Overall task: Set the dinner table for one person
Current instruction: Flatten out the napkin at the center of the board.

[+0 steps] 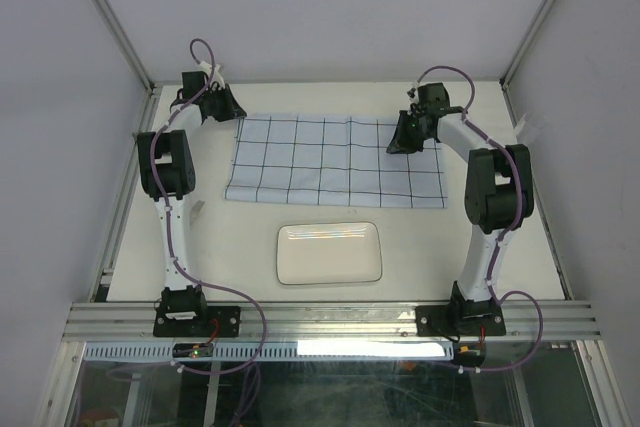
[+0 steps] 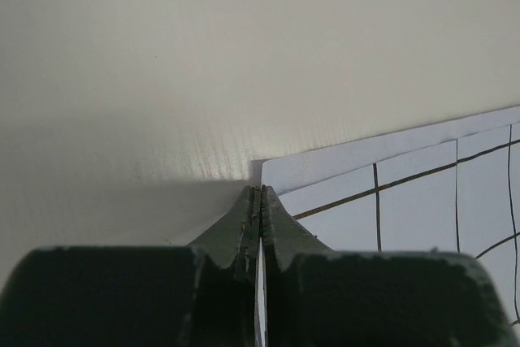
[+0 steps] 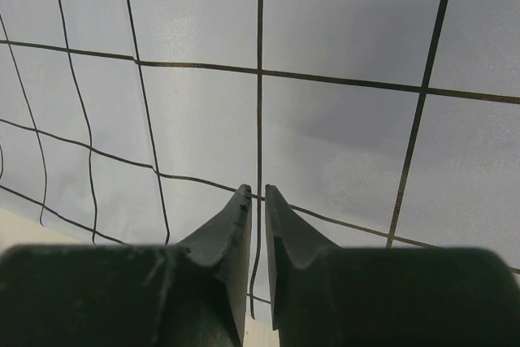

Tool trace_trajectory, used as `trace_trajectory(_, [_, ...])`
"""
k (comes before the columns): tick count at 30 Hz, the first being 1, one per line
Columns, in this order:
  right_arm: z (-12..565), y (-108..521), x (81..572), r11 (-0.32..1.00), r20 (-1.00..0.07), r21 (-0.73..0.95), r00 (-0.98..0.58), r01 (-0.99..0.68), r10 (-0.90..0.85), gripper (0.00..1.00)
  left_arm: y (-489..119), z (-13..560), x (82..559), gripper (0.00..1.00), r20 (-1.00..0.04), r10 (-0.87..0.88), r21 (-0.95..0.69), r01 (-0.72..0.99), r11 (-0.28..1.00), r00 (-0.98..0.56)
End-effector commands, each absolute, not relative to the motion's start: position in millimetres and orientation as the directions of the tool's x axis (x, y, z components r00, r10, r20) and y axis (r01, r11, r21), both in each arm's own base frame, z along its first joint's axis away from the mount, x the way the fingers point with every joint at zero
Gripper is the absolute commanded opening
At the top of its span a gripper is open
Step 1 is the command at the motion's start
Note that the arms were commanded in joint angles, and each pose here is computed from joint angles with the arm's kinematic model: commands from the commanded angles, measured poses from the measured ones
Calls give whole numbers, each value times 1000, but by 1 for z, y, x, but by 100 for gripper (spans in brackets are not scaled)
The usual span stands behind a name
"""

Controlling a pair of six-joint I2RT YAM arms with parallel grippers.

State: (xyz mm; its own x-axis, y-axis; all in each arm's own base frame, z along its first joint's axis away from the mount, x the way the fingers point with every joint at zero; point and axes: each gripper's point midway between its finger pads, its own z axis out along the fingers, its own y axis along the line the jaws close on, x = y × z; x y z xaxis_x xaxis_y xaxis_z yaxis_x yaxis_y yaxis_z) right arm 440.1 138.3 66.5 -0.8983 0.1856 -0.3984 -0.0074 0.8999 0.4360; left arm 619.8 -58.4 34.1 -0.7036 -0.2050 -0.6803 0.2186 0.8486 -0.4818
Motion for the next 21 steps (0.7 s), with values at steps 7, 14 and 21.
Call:
trace_trajectory(7, [74, 131, 452, 910, -449, 414, -874, -21, 184, 15, -56, 88, 621, 0, -730, -204, -463, 253, 849, -652])
trace_trajectory(14, [72, 118, 457, 937, -469, 350, -863, 13, 187, 15, -58, 117, 614, 0, -741, -213, -471, 267, 841, -637])
trace_trajectory(21, [66, 111, 458, 946, -464, 323, -866, 32, 188, 14, -62, 132, 605, 0, -729, -218, -486, 265, 833, -649])
